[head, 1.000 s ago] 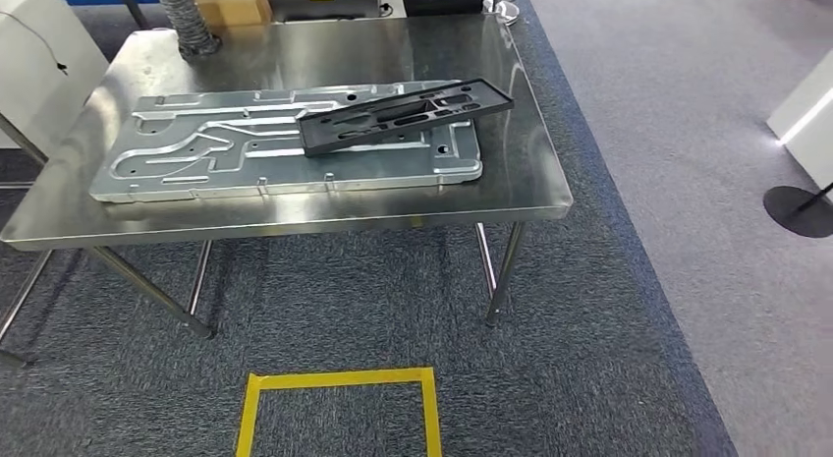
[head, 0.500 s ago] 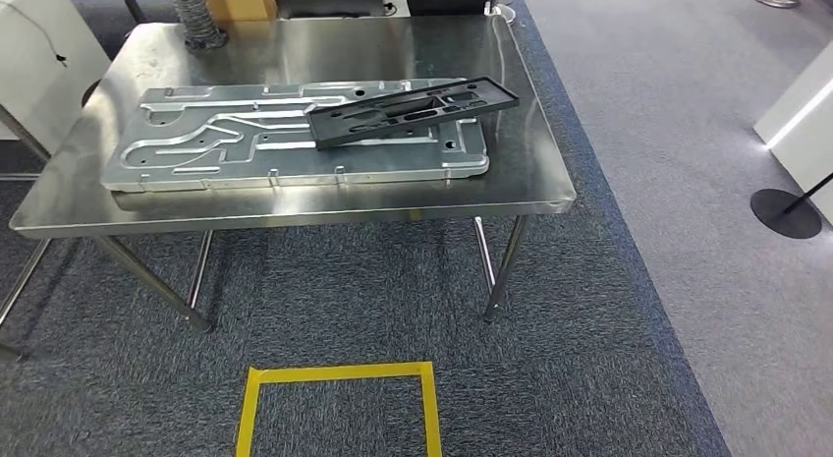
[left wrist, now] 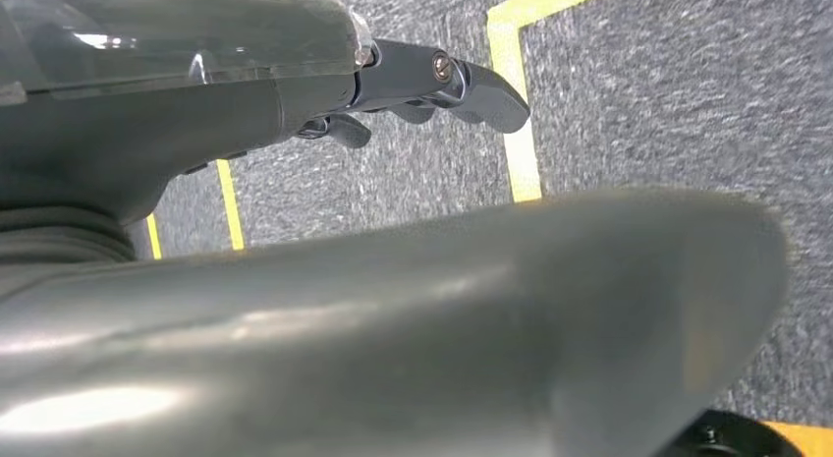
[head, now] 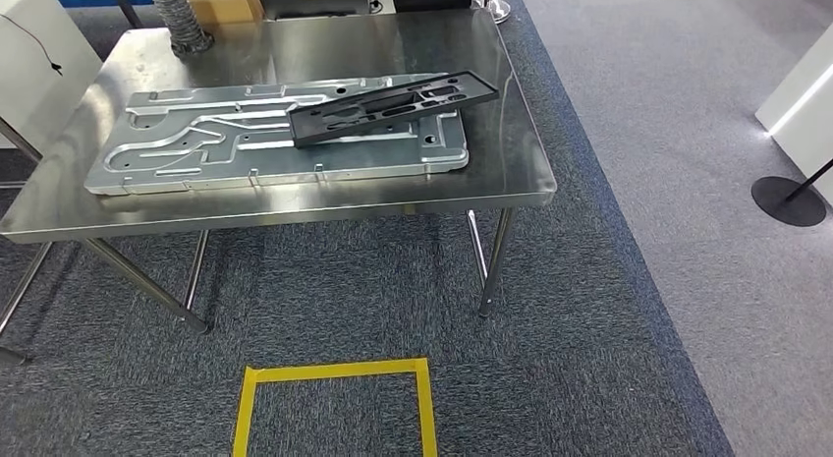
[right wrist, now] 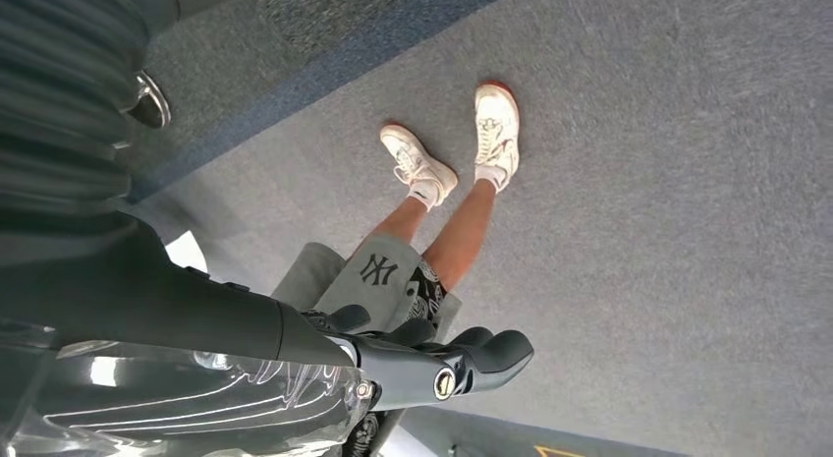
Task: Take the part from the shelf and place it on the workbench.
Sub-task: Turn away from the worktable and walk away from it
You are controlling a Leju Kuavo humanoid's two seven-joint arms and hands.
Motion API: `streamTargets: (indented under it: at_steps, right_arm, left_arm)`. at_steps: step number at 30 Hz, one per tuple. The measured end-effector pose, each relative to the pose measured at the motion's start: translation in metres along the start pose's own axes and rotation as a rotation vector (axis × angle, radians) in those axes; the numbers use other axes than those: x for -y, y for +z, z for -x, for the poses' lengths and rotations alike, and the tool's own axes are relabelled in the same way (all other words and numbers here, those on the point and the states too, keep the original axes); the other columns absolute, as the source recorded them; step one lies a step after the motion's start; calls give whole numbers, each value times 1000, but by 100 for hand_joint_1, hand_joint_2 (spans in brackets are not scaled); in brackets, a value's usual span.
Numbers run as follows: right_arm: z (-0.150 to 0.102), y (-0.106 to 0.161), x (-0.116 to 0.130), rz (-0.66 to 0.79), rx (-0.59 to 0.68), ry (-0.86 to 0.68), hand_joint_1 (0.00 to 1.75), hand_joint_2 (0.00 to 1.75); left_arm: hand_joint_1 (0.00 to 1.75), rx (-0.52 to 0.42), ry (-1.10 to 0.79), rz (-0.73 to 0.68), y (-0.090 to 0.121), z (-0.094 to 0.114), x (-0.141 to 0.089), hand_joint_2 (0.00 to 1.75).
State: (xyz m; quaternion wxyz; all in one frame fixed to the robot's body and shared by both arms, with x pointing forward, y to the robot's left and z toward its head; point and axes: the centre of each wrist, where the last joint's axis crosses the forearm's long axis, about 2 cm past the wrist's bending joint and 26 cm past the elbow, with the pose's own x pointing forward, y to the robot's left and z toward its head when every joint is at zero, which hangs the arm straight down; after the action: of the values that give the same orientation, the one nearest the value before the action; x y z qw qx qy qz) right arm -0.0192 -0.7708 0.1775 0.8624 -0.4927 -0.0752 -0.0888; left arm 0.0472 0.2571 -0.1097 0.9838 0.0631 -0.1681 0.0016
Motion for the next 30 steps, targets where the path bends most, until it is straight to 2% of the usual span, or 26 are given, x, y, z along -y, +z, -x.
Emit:
streamTargets:
  at_steps: [7,9,13,18,26,30]
  right_arm:
    - [-1,0,-1,-2,4,-10,0,175]
    - [-1,0,0,9,45,-7,0,175]
    - [0,0,4,155,203,90,0,175]
    - [3,2,10,393,301,235,0,175]
    - [5,3,13,440,325,295,0,175]
    - [3,4,14,510,369,319,0,175]
  left_arm:
    - [0,3,-2,-4,-1,-1,-2,0]
    - [0,8,-8,-1,-1,-1,-2,0]
    - [0,21,-28,10,-1,-2,-2,0]
    - [0,14,-38,21,-1,-1,-2,0]
    - [0,13,-44,24,-1,-3,-1,0]
    - [0,14,-46,24,-1,-1,-1,0]
